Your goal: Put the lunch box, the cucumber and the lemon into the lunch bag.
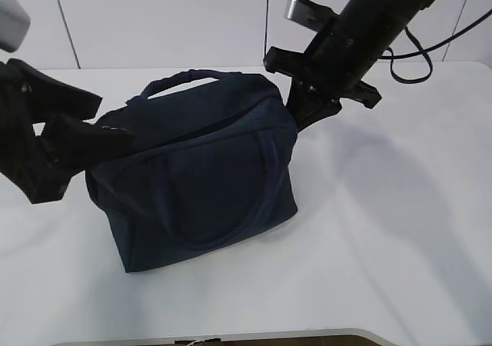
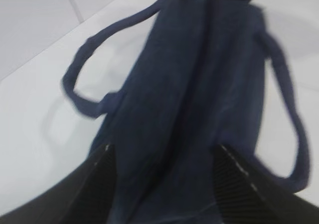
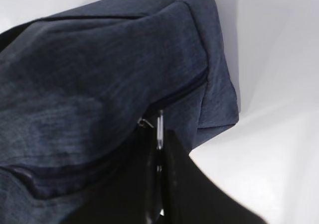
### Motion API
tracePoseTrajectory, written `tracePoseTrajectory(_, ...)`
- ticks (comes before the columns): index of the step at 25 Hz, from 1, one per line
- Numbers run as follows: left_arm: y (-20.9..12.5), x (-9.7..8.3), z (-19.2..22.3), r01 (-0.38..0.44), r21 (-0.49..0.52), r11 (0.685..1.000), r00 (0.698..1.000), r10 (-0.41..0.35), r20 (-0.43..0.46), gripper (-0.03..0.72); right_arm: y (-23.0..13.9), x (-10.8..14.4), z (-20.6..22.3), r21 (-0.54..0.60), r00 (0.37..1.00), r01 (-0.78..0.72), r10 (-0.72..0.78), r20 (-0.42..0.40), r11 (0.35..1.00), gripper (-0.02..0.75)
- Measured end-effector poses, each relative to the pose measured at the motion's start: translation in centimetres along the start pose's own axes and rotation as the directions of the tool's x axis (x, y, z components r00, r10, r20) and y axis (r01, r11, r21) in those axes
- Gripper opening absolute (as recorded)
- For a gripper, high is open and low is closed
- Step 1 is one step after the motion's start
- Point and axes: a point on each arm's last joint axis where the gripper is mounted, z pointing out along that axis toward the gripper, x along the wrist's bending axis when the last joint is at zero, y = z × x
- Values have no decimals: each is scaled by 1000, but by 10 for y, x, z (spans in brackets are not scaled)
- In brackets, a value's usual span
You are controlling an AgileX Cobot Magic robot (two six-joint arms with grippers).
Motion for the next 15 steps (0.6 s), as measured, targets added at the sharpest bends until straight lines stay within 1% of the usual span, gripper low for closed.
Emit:
tracePoseTrajectory(4, 17, -2, -2, -32, -9, 999, 997, 32, 74, 450, -2, 12, 4, 9, 999, 14, -14, -40, 1000, 5)
tracePoseTrajectory(7, 22, -3, 6, -67, 14, 998, 989, 65, 130, 450, -4, 22, 7, 17, 997, 34, -33, -69, 999, 5)
tracePoseTrajectory(15, 30, -1, 49, -124, 101, 987, 961, 94, 259, 452, -7, 31, 10, 23, 993, 57, -54, -104, 998, 5)
